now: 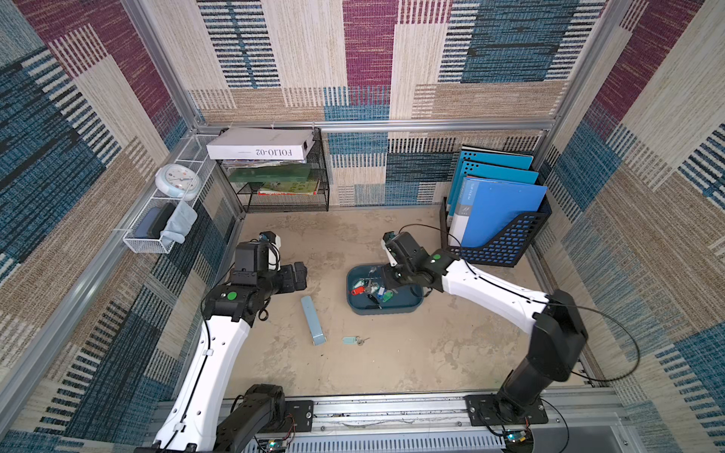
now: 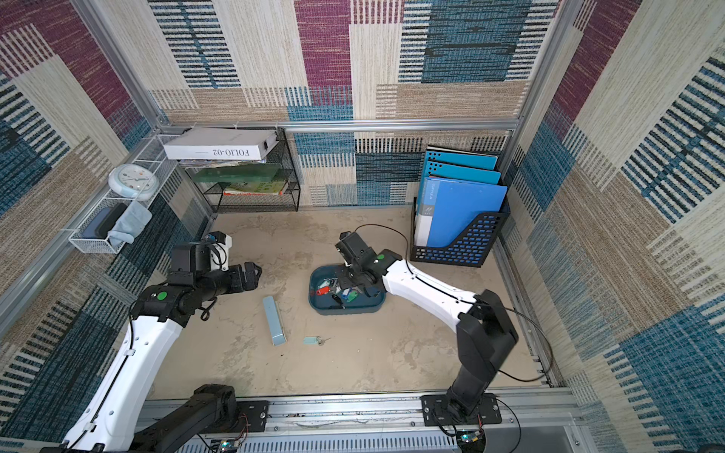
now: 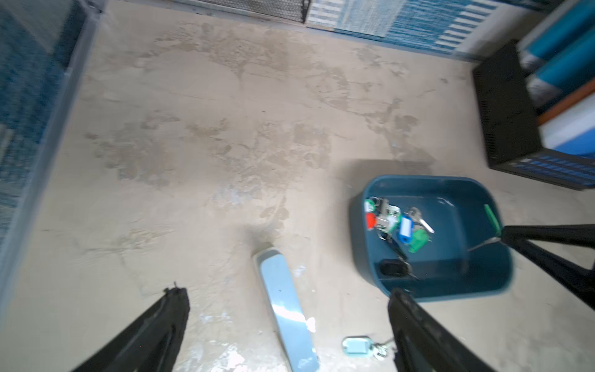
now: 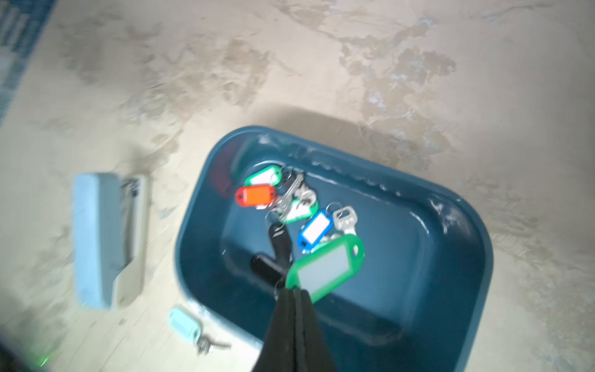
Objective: Take the keys out of the storage box
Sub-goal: Place the key at the center of the board.
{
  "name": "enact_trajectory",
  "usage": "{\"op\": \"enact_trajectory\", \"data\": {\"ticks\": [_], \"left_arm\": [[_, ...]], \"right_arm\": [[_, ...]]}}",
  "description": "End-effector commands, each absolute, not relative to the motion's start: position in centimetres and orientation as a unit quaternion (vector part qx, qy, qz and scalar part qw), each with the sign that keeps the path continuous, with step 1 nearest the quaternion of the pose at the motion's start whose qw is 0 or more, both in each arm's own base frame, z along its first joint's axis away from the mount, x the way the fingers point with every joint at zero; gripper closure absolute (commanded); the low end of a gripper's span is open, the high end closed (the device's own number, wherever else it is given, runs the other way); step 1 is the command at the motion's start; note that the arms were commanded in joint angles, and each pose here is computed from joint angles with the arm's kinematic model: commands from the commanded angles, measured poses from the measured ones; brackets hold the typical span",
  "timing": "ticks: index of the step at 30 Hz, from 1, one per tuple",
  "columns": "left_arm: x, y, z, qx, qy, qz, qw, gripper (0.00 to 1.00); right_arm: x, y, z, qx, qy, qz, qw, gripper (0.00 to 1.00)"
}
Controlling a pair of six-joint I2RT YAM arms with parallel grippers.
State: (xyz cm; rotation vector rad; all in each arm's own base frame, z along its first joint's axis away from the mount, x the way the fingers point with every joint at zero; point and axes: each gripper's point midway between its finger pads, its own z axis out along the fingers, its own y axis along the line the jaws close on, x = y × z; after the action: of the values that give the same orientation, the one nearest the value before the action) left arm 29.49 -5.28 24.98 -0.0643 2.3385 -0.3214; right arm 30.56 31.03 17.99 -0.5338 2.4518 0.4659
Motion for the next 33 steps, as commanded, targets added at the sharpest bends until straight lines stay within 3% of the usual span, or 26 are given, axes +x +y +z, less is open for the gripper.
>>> {"op": "enact_trajectory", "data": {"ticks": [1,5,10,17,33], "left_arm": [[29.2,-9.6,25.8,0.0,0.907,-0.214,0.363,0.01],[28.7,-12.7,25.3,0.041,0.911,-0.218,0.347,0.01],[28.5,-15.7,24.6,0.07,0.914,-0.23,0.326,0.01],[28.3,-17.6,23.7,0.091,0.918,-0.225,0.312,0.01],[28.5,-17.9,21.1,0.09,0.931,-0.207,0.287,0.01]], "right_arm": [[26.0,32.4,21.2,-0.277,0.875,0.268,0.291,1.0],[19.6,32.4,21.5,-0.326,0.846,0.329,0.263,1.0],[16.7,31.5,16.7,-0.319,0.864,0.327,0.211,1.0],[18.4,30.9,10.6,-0.283,0.904,0.256,0.19,1.0],[18.6,31.0,4.4,-0.285,0.926,0.21,0.132,1.0]]}}
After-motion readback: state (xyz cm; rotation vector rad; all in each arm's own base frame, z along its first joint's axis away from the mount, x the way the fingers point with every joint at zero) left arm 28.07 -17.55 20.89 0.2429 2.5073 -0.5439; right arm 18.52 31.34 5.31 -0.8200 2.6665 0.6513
